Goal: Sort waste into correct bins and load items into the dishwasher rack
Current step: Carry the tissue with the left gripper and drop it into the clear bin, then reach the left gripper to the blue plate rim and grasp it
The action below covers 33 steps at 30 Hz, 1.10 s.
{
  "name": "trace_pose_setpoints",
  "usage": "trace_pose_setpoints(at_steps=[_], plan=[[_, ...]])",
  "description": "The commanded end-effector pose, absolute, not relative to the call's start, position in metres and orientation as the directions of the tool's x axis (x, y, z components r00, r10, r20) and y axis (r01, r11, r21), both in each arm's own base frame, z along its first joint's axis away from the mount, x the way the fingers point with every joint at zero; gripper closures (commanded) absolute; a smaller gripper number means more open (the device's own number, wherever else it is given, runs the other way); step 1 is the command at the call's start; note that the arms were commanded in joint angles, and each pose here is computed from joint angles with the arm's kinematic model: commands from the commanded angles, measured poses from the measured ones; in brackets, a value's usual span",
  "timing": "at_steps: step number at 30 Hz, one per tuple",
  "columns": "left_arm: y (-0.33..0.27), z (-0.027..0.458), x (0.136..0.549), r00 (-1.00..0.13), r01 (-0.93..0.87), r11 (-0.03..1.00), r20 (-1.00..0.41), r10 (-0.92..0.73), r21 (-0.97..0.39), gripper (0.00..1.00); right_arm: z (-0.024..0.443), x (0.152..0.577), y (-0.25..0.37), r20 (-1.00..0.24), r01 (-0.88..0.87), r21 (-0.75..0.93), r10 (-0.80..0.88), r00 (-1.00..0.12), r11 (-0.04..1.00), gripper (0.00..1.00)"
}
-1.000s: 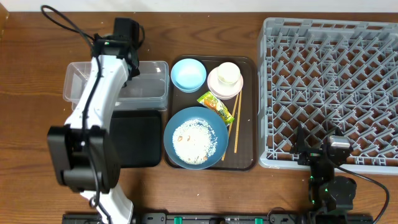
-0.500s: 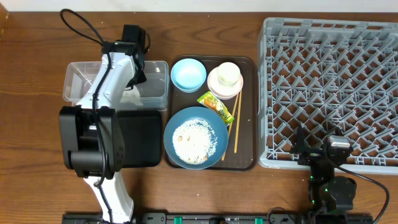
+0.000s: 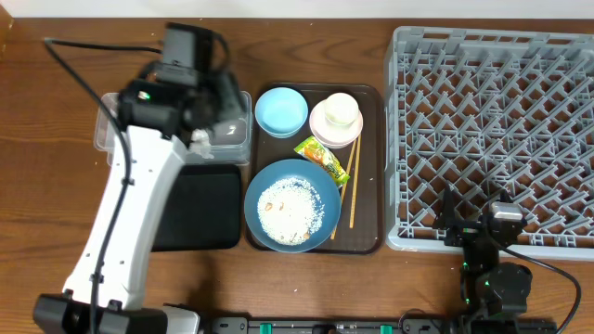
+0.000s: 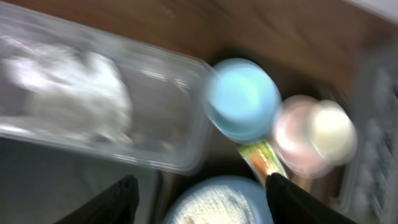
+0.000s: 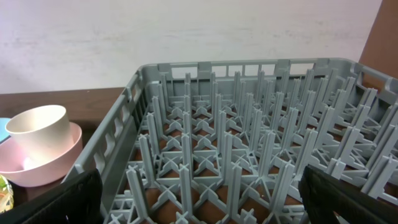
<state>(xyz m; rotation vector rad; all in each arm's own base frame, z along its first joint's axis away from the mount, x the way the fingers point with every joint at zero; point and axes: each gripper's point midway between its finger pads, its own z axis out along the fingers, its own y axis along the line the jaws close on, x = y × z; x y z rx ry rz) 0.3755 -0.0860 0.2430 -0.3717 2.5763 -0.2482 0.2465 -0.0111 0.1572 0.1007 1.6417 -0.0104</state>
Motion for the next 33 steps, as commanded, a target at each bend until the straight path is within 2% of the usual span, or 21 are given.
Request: trace_pose_setpoints(at_steps=[1,9,12,16,20,24,28,33], plan=[[-0.141,0.227,0.356,-0.9,-0.082,0.952,-0.389,-0.198,-0.295,0.36,0.156,0.246,-0.014,-0.996,0.085,0.056,0.062,-0.071,0.995,0.01],[-0.225,0.183,0.313,-0.947,0.132,0.961,-0.319,0.049,-0.243,0.4,0.156,0.246,-0.014,-0.996,0.085,0.056,0.062,-0.071,0.995,0.01],[-0.249,0.163,0.293,-0.953,0.199,0.956,-0.269,0.137,-0.217,0.46,0.156,0.246,-0.014,-0.996,0.085,0.056,0.062,-0.071,0.995,0.01],[-0.272,0.135,0.263,-0.95,0.279,0.944,-0.196,0.244,-0.177,0.52,0.156,0.246,-0.014,-0.996,0.085,0.056,0.062,-0.071,0.995,0.01],[-0.289,0.105,0.238,-0.938,0.34,0.931,-0.122,0.324,-0.136,0.53,0.156,0.246,-0.014,-0.996,0.085,0.056,0.062,-0.071,0.995,0.01],[-0.291,0.079,0.229,-0.931,0.358,0.932,-0.086,0.354,-0.047,0.54,0.156,0.246,-0.014,-0.996,0.085,0.056,0.062,-0.071,0.995,0.01],[-0.289,0.064,0.231,-0.932,0.352,0.936,-0.087,0.353,0.026,0.58,0.156,0.246,-0.014,-0.996,0.085,0.056,0.062,-0.071,0.995,0.01],[-0.289,0.049,0.232,-0.933,0.351,0.935,-0.066,0.354,0.047,0.59,0.156,0.246,-0.014,-0.996,0.085,0.056,0.062,-0.071,0.995,0.01]])
